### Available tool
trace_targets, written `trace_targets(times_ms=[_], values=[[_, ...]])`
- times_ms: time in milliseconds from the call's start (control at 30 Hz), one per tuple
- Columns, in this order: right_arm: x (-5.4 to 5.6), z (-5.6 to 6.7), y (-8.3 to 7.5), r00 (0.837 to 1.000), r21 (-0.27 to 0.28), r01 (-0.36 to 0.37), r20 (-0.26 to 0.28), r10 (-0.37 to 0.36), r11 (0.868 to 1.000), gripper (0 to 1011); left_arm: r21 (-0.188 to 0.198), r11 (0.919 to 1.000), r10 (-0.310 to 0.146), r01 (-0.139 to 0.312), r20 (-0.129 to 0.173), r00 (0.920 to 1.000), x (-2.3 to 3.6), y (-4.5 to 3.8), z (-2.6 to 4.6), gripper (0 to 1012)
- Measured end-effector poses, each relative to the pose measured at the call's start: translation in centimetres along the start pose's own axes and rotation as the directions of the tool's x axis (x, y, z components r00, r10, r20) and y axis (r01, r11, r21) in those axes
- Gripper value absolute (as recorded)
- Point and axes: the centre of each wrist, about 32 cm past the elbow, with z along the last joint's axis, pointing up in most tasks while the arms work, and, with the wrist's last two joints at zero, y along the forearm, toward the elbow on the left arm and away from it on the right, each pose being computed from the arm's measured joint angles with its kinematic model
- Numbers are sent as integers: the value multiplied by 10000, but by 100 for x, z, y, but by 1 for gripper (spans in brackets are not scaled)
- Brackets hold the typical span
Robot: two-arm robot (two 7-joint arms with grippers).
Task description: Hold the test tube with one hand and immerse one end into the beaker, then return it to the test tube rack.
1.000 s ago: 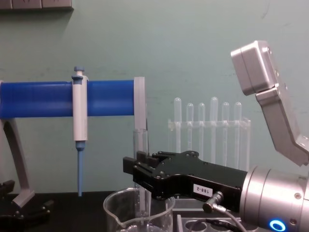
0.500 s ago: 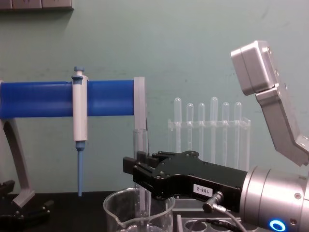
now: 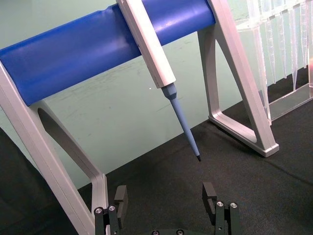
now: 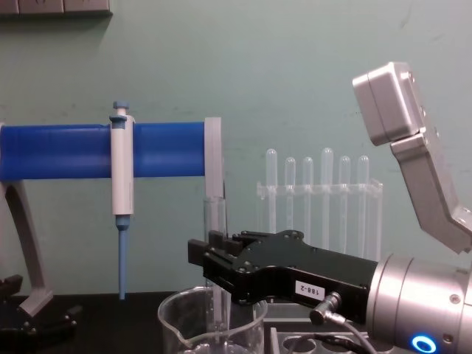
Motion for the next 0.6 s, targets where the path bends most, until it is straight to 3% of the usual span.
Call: trace_targets(times_ms=[600], values=[[0,0,0,10000,1,0,0,0,10000,236,-1,10000,0,0,0,10000,0,0,0,1000]])
